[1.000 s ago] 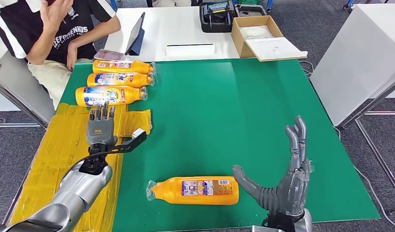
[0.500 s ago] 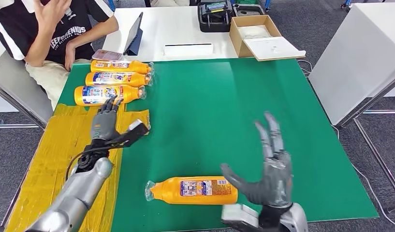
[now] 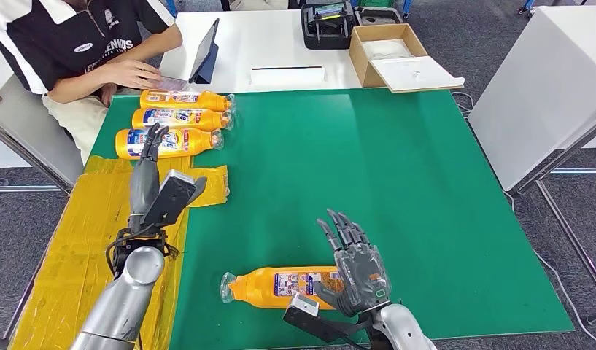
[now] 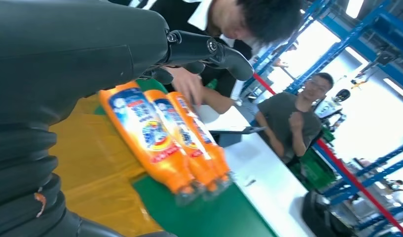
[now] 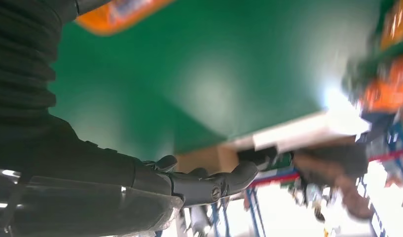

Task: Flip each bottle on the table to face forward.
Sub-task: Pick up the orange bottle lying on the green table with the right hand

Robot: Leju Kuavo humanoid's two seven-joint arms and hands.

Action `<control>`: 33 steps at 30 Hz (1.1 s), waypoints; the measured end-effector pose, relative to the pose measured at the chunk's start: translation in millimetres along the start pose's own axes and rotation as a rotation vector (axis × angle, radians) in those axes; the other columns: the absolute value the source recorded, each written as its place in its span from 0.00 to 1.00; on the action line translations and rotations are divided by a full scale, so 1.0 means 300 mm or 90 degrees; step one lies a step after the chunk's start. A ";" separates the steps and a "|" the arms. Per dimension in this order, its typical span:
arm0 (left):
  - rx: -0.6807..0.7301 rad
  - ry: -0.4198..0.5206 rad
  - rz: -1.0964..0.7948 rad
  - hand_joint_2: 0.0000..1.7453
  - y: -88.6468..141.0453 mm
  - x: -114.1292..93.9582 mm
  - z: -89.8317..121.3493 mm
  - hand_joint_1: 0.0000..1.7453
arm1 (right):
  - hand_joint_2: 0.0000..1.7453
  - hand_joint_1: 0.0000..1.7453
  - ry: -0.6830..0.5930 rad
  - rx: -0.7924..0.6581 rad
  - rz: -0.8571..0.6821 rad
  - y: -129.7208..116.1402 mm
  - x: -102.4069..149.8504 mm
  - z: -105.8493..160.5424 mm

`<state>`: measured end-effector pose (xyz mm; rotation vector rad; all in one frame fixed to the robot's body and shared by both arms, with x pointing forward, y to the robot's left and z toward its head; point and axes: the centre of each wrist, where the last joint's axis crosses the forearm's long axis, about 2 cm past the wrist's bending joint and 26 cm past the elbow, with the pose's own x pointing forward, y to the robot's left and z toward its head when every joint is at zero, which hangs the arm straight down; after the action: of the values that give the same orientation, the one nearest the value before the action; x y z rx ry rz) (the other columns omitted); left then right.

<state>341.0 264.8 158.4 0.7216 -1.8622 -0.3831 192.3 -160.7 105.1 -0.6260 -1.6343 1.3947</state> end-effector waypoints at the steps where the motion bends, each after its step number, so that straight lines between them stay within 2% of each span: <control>1: -0.004 -0.004 0.004 1.00 -0.009 0.013 -0.008 0.00 | 1.00 0.00 -0.002 0.016 0.001 0.014 0.001 0.002; 10: -0.020 -0.016 0.044 1.00 -0.075 0.091 -0.036 0.00 | 1.00 0.00 -0.030 0.089 0.002 0.074 0.033 0.002; 20: -0.030 -0.009 0.053 1.00 -0.106 0.099 -0.042 0.00 | 1.00 0.00 -0.032 0.136 0.020 0.132 0.036 0.009; 25: -0.037 -0.004 0.052 1.00 -0.121 0.091 -0.045 0.00 | 1.00 0.00 -0.003 0.164 0.067 0.170 0.012 0.011; 33: -0.048 0.000 0.059 1.00 -0.147 0.111 -0.087 0.00 | 1.00 0.00 0.061 0.193 0.167 0.211 -0.073 -0.024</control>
<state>369.5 211.6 167.8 0.5828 -1.8635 -0.3916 199.3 -159.3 38.2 -0.7321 -1.2651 1.7331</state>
